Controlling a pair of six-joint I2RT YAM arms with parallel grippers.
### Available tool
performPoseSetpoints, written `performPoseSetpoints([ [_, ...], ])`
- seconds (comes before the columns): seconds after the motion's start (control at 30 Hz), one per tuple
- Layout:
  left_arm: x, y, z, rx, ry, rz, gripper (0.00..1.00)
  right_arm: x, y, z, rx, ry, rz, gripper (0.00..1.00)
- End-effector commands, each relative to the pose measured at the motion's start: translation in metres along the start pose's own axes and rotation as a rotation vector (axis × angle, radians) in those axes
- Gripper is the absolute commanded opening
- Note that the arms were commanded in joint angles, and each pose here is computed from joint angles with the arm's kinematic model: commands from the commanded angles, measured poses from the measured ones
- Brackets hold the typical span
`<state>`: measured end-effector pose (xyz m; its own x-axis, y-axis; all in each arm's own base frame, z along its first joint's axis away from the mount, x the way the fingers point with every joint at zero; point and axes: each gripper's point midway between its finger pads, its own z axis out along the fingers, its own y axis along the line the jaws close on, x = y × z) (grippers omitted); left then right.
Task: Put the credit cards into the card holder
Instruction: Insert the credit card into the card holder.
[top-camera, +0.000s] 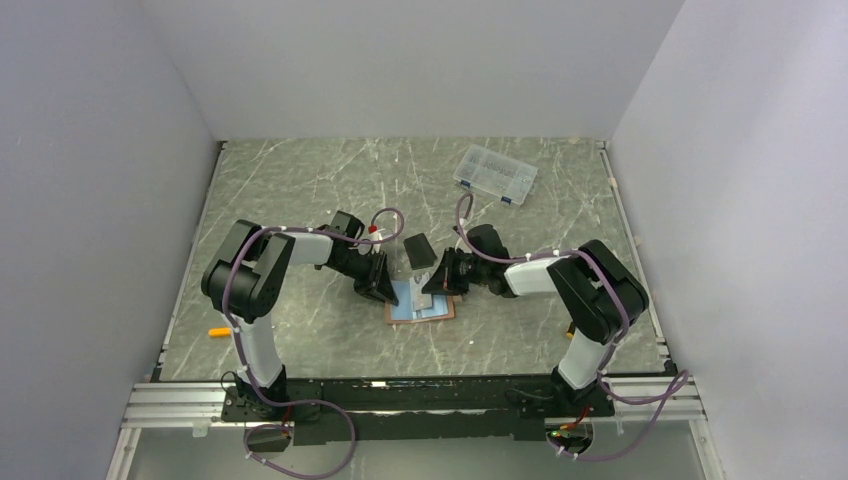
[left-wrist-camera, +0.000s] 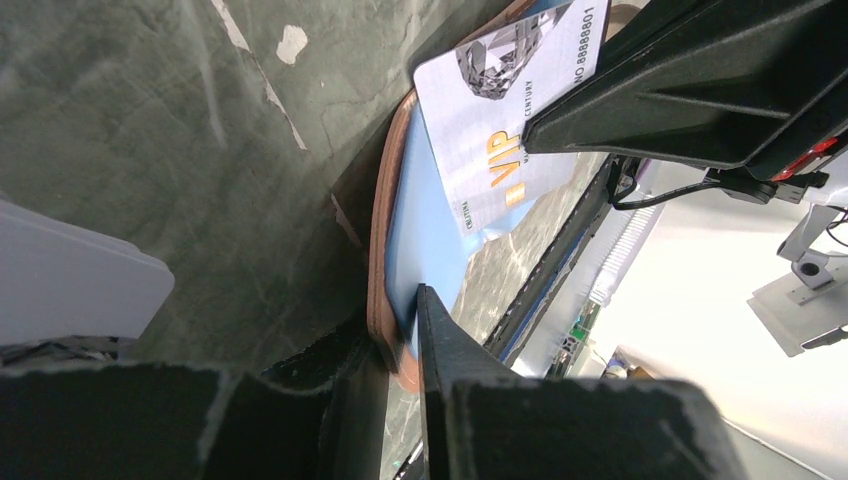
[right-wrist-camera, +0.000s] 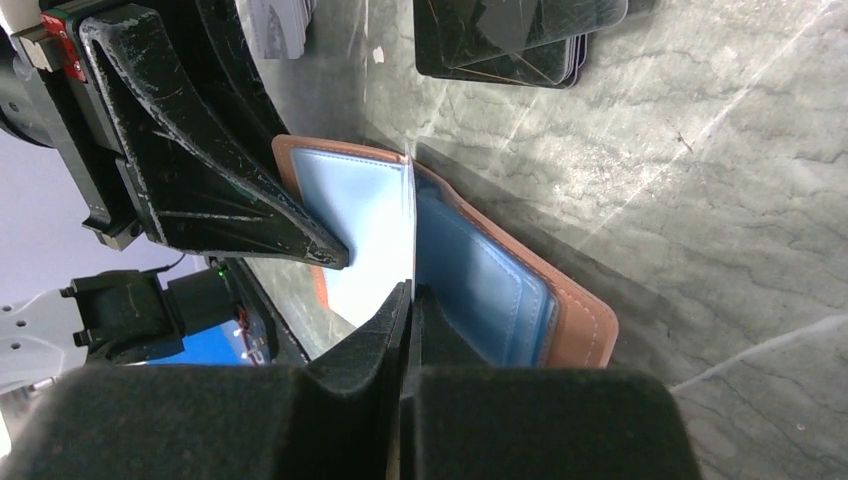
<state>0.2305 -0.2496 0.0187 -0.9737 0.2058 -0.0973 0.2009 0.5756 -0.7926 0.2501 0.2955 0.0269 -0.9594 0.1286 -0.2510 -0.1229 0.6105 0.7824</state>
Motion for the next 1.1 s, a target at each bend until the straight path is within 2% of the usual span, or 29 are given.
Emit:
performPoseSetpoints([
  [0.0,-0.002,0.004,0.002,-0.027,-0.003,0.010,0.19,0.011,-0.013,-0.004,0.065,0.009,-0.023,0.00],
  [0.63,-0.001,0.008,0.004,-0.042,0.005,-0.002,0.17,0.042,-0.027,0.002,0.076,0.116,0.022,0.00],
  [1.07,0.001,0.013,0.006,-0.048,0.011,-0.023,0.15,0.053,-0.036,-0.002,0.123,0.131,0.072,0.00],
])
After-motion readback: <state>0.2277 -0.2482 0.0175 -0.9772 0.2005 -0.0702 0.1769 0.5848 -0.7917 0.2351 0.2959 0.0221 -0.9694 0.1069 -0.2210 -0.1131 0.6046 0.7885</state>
